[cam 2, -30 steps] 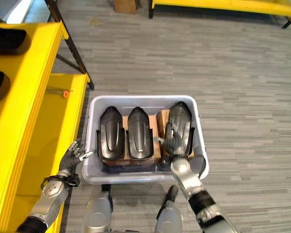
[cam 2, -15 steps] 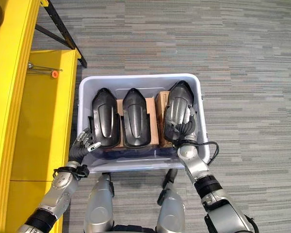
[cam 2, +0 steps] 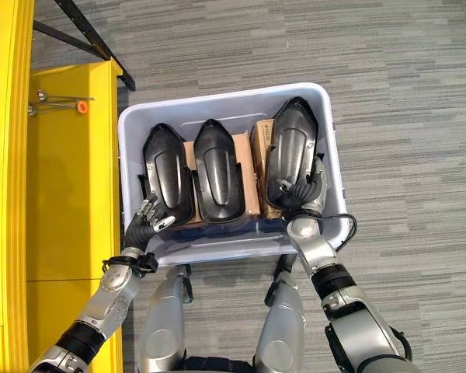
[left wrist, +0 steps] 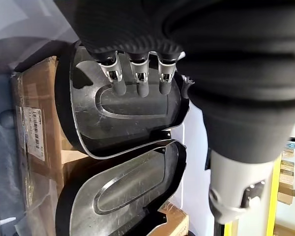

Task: Move parts from the plastic box to the shelf.

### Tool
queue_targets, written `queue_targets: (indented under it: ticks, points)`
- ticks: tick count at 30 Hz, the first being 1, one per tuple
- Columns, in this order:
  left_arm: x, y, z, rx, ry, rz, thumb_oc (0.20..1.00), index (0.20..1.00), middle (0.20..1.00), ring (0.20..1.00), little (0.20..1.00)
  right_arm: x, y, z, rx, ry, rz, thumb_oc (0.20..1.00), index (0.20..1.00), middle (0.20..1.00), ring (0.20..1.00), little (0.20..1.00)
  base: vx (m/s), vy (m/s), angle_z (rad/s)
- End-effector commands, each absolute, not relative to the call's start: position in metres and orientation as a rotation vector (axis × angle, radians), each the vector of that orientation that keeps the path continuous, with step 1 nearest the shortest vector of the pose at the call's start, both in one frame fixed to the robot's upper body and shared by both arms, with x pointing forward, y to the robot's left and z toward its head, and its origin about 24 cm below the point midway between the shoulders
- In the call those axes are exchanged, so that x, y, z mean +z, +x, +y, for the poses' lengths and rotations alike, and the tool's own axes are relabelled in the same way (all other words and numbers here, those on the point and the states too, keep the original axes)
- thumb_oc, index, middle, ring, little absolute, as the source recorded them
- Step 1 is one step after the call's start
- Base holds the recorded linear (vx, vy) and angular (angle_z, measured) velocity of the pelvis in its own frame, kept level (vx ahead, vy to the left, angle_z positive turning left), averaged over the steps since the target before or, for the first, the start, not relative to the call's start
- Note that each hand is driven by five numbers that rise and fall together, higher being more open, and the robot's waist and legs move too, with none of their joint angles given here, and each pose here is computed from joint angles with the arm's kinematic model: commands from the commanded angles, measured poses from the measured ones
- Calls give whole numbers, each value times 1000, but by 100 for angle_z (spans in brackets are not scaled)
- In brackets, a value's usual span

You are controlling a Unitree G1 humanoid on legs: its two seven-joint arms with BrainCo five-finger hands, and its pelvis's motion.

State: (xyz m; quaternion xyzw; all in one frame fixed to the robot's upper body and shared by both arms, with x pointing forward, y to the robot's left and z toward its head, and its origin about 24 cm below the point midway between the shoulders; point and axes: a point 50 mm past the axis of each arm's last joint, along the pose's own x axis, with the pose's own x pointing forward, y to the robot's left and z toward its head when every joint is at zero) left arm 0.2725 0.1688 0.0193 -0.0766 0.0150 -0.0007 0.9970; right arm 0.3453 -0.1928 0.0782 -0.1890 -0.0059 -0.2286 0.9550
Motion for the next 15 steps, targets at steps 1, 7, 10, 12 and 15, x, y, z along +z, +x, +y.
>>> queue_targets:
  ticks: [1,7,10,12,15]
  points:
    - [37,267,164,-19,-194,-82,1000,1000,1000,1000,1000,90,348,-196,-513,-300,-48,1000,1000,1000,1000,1000,-9,37,4]
    - [41,270,160,-31,-194,-91,1000,1000,1000,1000,1000,86,350,-199,-551,-214,-15,1000,1000,1000,1000,1000,1,0,1]
    - [43,269,154,-81,-189,-89,1000,1000,1000,1000,1000,96,354,-209,-625,-144,-47,1000,1000,1000,1000,1000,24,0,4]
    - [43,268,151,-85,-202,-89,1000,1000,1000,1000,1000,102,355,-211,-627,-159,-89,1000,1000,1000,1000,1000,31,23,7]
    - [44,267,147,-94,-200,-92,1000,1000,1000,1000,1000,109,357,-207,-564,-215,-122,1000,1000,1000,1000,1000,27,43,0]
